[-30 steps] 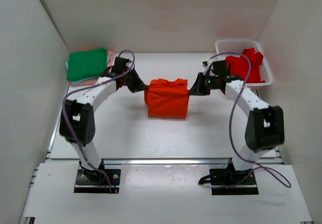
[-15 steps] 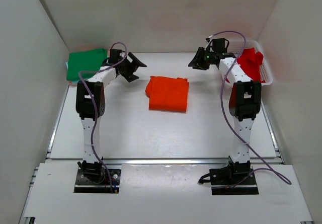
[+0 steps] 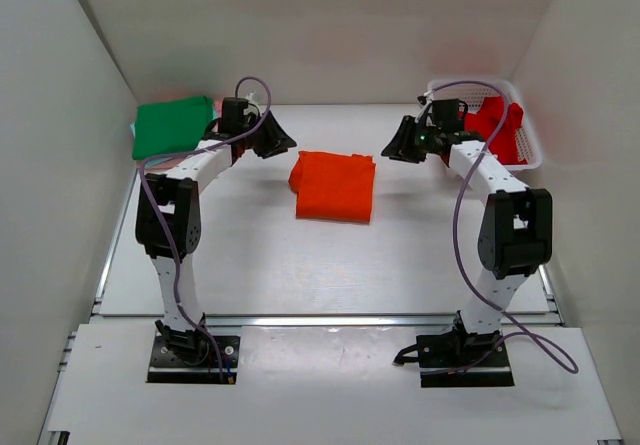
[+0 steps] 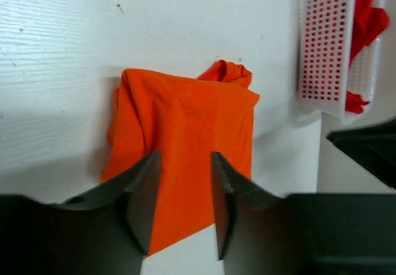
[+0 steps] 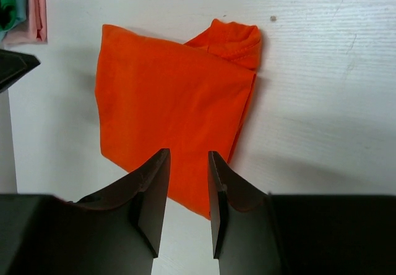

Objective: Fold and stack the t-shirts
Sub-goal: Fold the long partially folded tshirt into a neat square, then put the neatly folded tshirt into the corner of the board with the left arm

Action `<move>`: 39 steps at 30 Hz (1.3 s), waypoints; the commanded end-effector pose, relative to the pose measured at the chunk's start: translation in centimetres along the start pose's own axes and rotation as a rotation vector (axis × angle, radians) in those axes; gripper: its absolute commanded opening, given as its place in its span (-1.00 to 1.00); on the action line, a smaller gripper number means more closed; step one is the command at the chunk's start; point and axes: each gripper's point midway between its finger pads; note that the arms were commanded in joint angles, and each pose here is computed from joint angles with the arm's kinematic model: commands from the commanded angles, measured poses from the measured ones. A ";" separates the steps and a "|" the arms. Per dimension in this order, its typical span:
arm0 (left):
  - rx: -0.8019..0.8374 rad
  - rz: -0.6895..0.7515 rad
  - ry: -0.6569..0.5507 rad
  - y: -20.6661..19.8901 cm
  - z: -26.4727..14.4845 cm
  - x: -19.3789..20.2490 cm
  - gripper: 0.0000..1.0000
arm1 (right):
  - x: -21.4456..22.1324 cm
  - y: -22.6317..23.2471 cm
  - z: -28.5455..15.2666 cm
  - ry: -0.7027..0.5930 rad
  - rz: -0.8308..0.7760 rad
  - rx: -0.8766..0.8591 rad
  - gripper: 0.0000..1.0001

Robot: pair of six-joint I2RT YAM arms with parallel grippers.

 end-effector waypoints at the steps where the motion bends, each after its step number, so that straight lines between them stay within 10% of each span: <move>1: -0.149 0.181 -0.022 0.8 -0.9 -0.3 0.04 | -1.1 2.2 -2.8 -0.087 -0.072 -0.017 -0.43; 6: -0.239 0.348 0.049 1.0 1.2 1.4 0.34 | 0.5 1.8 -4.3 -0.087 -0.054 -0.013 -0.46; 9: -0.250 0.421 0.073 0.7 2.4 2.4 0.97 | 0.9 1.5 -5.0 -0.092 -0.049 -0.015 -0.50; 33: -0.365 0.649 0.525 4.2 6.0 17.3 0.97 | 2.2 -1.1 -7.5 -0.128 0.007 -0.007 -0.56; 35: -0.346 0.624 0.561 4.4 5.5 18.1 0.76 | 2.3 -1.3 -7.5 -0.126 0.016 -0.001 -0.57; 37: -0.334 0.558 0.582 5.3 5.3 18.3 -0.93 | 2.0 -1.2 -7.7 -0.136 0.011 -0.016 -0.58; 39: -0.329 0.492 0.569 5.1 4.8 17.9 -1.00 | 2.0 -1.1 -7.7 -0.137 0.012 -0.020 -0.58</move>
Point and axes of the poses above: each gripper's point midway between its finger pads, its own z axis out along the fingers, its own y axis along the line the jaws close on, x = y × z, and after that the axes turned 2 degrees about -z, right-handed
